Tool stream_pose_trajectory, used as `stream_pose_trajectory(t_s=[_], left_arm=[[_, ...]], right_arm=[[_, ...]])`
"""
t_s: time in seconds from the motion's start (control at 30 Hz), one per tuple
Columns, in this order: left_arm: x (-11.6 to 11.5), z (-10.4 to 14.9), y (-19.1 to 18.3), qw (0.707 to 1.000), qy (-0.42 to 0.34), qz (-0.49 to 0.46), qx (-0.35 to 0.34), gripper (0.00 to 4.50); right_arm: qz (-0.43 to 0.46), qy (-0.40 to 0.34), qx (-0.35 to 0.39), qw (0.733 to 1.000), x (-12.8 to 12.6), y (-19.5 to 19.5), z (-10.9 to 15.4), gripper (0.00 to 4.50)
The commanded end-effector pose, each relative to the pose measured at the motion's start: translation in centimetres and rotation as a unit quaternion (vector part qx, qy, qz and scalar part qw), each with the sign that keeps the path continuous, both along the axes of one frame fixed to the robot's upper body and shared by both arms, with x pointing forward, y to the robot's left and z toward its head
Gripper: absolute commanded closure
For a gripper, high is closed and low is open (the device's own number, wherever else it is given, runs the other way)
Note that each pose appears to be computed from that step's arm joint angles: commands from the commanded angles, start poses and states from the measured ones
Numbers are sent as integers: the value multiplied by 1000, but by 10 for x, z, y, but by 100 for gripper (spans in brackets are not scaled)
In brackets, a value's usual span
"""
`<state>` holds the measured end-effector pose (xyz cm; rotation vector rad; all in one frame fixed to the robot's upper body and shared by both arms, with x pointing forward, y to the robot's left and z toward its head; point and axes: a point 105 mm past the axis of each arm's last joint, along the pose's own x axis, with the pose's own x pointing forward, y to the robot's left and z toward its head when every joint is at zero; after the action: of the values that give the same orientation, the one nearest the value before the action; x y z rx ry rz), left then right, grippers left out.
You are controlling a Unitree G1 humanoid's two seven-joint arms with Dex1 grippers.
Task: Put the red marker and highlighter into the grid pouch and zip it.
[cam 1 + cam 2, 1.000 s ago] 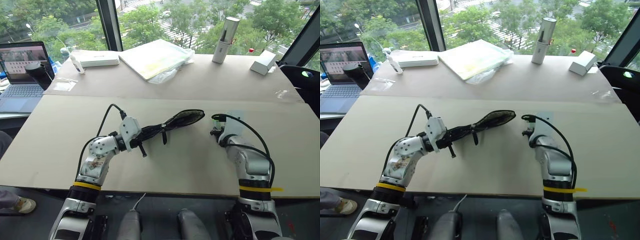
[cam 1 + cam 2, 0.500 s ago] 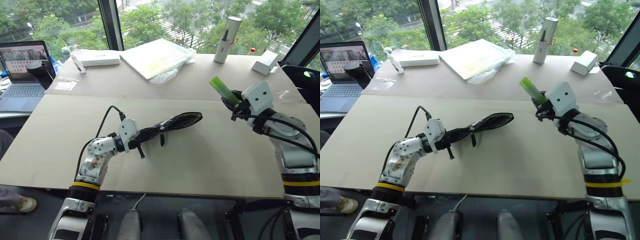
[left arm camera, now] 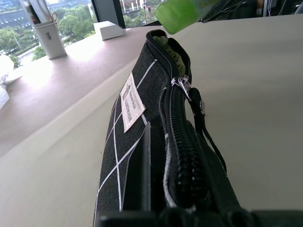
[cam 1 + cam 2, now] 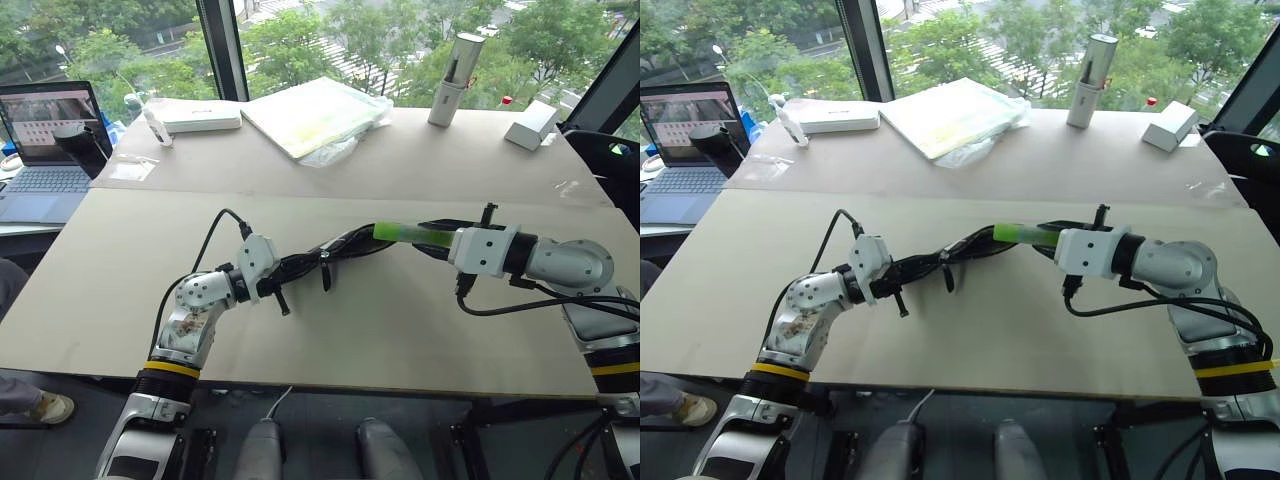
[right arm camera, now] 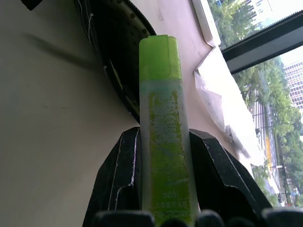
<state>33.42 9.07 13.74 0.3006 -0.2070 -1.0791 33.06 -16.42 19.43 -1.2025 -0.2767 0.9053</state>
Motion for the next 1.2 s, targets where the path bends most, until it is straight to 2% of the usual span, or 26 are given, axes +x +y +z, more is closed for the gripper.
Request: stream_pose_trajectory(t_s=[0.03,0.2,0.47,0.83,0.9,0.93,1.07,1.2], left_arm=[[-2,16,-3,1000,-26,-9,-9,450],[-1,16,-3,1000,-27,-10,-8,450],[-1,20,-5,999,-31,-16,-6,450],[0,21,-6,999,-32,-20,-4,450],[1,21,-5,999,-32,-18,-4,450],[1,21,-5,999,-33,-17,-3,450],[-1,21,-3,999,-32,-15,-2,450],[0,20,-1,999,-31,-14,-1,450]], right_arm=[[26,-27,-31,999,-2,6,-1,345],[39,-34,-71,996,6,11,-14,345],[89,-52,-89,991,19,43,-10,345],[177,-33,-77,981,13,104,-20,345],[170,-21,-70,983,15,102,-20,244],[163,-21,-68,984,17,99,-18,222],[132,-49,-65,988,29,86,-7,85],[114,-67,-64,989,35,74,1,85]])
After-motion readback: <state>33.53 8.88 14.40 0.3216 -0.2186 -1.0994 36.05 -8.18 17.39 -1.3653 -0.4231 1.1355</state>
